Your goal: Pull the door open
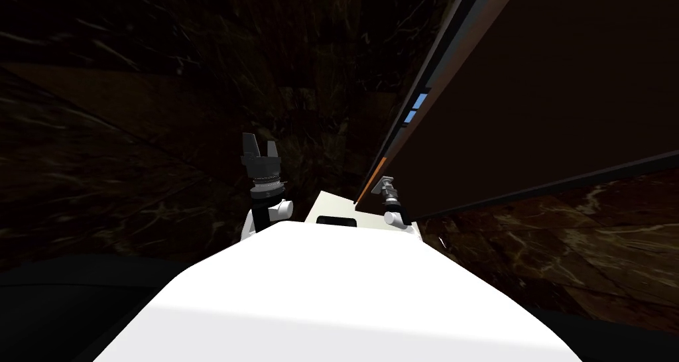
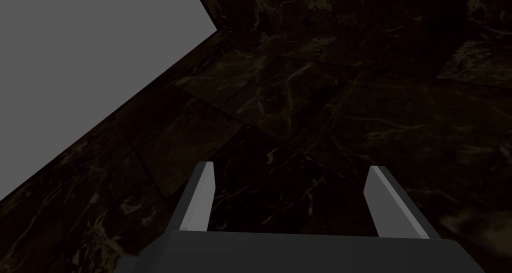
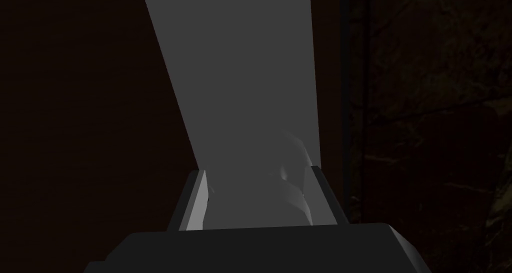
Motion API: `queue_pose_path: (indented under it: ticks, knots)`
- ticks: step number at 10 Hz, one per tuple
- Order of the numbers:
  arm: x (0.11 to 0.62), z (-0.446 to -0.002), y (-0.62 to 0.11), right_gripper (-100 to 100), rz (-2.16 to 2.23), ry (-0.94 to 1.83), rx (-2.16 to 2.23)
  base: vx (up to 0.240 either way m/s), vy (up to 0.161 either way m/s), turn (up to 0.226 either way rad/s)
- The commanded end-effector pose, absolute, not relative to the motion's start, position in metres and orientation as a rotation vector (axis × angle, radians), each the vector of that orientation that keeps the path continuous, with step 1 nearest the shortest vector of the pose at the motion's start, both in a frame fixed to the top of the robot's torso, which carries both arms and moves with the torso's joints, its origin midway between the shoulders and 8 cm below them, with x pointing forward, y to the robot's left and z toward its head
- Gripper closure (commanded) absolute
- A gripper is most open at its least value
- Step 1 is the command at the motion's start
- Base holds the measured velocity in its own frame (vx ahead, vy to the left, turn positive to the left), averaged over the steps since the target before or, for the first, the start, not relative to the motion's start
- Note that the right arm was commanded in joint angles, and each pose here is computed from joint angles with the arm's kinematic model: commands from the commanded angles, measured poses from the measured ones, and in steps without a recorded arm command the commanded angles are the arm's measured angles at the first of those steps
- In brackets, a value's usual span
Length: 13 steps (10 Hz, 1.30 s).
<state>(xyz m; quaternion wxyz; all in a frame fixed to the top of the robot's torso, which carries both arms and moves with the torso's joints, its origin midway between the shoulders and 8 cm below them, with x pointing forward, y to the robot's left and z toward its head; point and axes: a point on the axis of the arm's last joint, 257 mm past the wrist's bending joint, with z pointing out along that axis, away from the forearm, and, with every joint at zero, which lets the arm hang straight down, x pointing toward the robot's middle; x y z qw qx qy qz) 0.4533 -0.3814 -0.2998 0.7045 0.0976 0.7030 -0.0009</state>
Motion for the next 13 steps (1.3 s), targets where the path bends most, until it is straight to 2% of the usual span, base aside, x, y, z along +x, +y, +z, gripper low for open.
queue_pose_path:
  ticks: [1, 13]
  knots:
    - [0.455, -0.301, -0.374, 100, 0.037, 1.563, 0.238, -0.037, 0.0, -0.019]
    - [0.47, -0.302, -0.335, 100, 0.362, 1.521, 0.462, -0.039, -0.004, -0.038]
